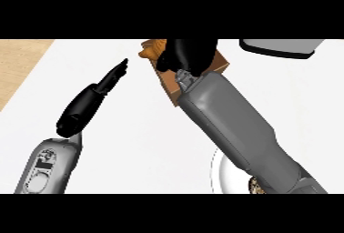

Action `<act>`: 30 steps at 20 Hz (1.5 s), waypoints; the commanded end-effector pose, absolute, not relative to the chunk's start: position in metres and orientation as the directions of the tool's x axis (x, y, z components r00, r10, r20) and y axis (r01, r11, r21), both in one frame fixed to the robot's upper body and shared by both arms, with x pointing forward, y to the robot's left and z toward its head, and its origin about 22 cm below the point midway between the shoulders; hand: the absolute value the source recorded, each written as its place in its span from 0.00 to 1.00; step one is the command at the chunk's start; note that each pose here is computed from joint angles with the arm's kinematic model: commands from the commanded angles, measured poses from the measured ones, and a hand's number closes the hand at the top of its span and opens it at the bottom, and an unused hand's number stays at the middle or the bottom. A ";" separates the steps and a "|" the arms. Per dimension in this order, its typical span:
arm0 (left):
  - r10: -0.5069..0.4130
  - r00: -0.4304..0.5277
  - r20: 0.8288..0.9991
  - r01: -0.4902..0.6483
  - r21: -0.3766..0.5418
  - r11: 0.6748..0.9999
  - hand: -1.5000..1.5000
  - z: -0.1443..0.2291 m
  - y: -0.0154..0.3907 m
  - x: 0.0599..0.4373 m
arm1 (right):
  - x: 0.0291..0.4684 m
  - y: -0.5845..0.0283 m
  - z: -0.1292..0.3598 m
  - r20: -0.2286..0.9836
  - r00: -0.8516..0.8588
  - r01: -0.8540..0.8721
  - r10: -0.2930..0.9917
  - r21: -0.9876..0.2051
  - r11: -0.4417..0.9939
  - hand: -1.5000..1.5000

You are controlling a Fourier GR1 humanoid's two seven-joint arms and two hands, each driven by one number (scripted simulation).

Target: Pick the croissant from the plate and place it in the cardboard box

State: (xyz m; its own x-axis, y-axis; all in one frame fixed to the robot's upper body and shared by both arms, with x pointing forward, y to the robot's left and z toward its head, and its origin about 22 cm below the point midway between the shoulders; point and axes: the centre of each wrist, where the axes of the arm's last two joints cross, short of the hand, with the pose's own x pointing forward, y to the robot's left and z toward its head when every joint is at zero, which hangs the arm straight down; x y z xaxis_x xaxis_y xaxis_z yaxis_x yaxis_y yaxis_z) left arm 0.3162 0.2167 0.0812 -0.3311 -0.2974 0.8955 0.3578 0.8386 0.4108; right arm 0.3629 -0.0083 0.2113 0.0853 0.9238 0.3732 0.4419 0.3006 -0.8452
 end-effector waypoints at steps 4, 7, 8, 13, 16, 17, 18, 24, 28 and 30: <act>-0.320 -0.308 0.896 0.324 0.415 0.850 0.50 0.081 0.223 0.320 | 0.400 0.006 0.211 0.303 0.243 0.330 0.921 -0.919 0.216 1.00; -0.318 -0.311 0.895 0.316 0.414 0.854 0.50 0.081 0.226 0.317 | 0.410 0.000 0.202 0.289 0.307 0.142 0.907 -0.956 0.256 1.00; -0.311 -0.323 0.894 0.304 0.409 0.861 0.50 0.080 0.230 0.320 | 0.415 0.000 0.214 0.290 0.314 0.107 0.904 -0.957 0.269 1.00; -0.326 -0.296 0.898 0.289 0.409 0.866 0.50 0.077 0.238 0.308 | 0.429 -0.007 0.200 0.283 0.297 -0.046 0.912 -0.950 0.310 1.00; -0.328 -0.290 0.899 0.278 0.408 0.870 0.50 0.067 0.245 0.306 | 0.435 -0.013 0.185 0.201 0.311 -0.183 0.929 -0.947 0.266 1.00; -0.333 -0.295 0.895 0.274 0.414 0.868 0.50 0.071 0.243 0.306 | 0.436 -0.017 0.173 0.210 0.335 -0.190 0.919 -0.940 0.284 1.00; -0.344 -0.283 0.895 0.254 0.416 0.873 0.50 0.075 0.266 0.311 | 0.438 -0.023 0.169 0.216 0.329 -0.237 0.919 -0.923 0.302 1.00; -0.323 -0.291 0.901 0.268 0.401 0.876 0.50 0.073 0.243 0.304 | 0.440 -0.024 0.166 0.354 0.124 -0.271 0.927 -0.886 0.375 0.00; -0.332 -0.264 0.906 0.268 0.399 0.877 0.50 0.064 0.245 0.298 | 0.436 -0.020 0.192 0.586 0.011 -0.029 0.810 -0.810 0.586 0.00; -0.325 -0.276 0.904 0.268 0.398 0.878 0.50 0.061 0.248 0.301 | 0.433 -0.024 0.214 0.774 -0.040 0.094 0.632 -0.627 0.774 0.00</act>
State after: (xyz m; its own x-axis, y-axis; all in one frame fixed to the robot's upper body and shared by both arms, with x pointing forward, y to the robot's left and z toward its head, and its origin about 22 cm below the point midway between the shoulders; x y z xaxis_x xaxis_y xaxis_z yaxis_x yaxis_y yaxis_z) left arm 0.3042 0.2481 0.0660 -0.2796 -0.3287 0.9021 0.2636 0.8772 0.4013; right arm 0.4358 -0.0204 0.1888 0.0589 0.8237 0.5639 -0.0760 0.5670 -0.8202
